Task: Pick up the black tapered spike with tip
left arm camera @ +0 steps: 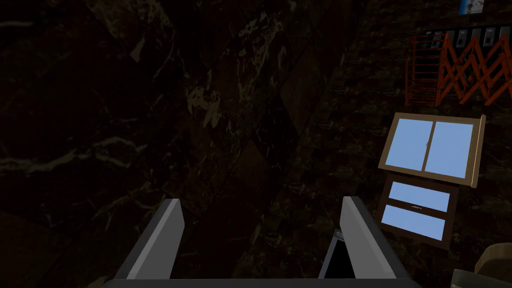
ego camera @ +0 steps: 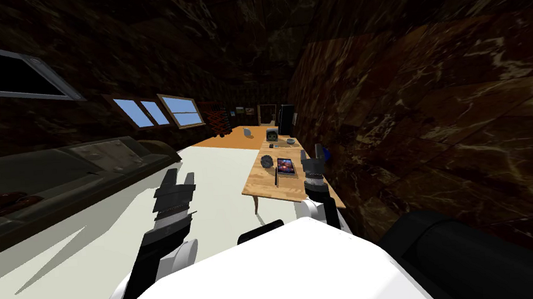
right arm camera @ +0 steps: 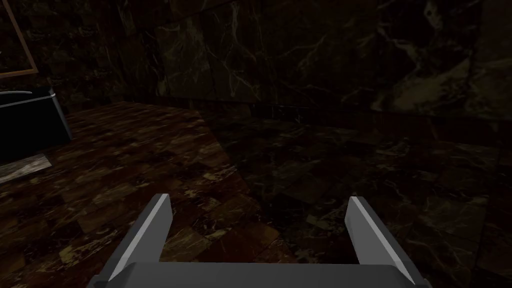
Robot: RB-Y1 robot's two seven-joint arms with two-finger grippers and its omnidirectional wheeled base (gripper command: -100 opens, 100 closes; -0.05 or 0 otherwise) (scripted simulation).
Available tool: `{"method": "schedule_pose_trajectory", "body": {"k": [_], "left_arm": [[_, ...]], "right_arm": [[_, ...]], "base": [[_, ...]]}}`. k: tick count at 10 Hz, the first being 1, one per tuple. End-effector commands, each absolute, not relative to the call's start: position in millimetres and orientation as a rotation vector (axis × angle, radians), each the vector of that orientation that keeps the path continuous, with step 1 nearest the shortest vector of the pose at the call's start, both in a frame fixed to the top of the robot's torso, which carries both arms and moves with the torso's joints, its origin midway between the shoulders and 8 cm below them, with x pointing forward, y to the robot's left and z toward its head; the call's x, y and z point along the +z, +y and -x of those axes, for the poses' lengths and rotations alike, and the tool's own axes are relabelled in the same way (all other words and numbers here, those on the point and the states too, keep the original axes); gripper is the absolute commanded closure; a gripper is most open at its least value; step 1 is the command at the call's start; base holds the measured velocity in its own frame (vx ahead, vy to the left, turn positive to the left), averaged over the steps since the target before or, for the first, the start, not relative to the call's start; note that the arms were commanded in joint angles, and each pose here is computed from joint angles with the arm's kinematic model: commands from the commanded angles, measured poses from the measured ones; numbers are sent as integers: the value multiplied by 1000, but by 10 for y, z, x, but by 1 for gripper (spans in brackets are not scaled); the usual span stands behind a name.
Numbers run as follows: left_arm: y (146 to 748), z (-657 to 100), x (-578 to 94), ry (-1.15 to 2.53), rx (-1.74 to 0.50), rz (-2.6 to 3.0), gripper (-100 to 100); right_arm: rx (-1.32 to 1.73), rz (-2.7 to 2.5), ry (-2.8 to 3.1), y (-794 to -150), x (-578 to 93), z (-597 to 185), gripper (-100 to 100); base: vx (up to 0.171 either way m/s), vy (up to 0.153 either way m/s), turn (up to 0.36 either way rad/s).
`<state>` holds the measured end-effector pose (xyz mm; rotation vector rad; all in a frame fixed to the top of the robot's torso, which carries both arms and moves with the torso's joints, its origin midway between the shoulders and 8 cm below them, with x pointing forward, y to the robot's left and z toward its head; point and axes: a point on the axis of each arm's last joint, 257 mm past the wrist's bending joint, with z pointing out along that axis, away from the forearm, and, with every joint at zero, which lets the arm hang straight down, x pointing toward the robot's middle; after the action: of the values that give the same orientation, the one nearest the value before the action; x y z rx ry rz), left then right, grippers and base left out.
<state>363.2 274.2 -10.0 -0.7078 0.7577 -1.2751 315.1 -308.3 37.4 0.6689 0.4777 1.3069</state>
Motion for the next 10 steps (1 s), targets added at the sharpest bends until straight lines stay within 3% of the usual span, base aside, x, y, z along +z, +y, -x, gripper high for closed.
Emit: {"method": "schedule_pose_trajectory", "body": {"k": [1,10], "left_arm": [[2742,-3632,-100,758,-1275,708,0],[2741,-3632,-99,758,-1275,708,0]], "right_arm": [[1308,-641,521,-2998,359,-3190,-100],[1240,-411,890,-2224,-184,-3520,-100]], "base": [[-30,2,50],[-118,40,107]]}}
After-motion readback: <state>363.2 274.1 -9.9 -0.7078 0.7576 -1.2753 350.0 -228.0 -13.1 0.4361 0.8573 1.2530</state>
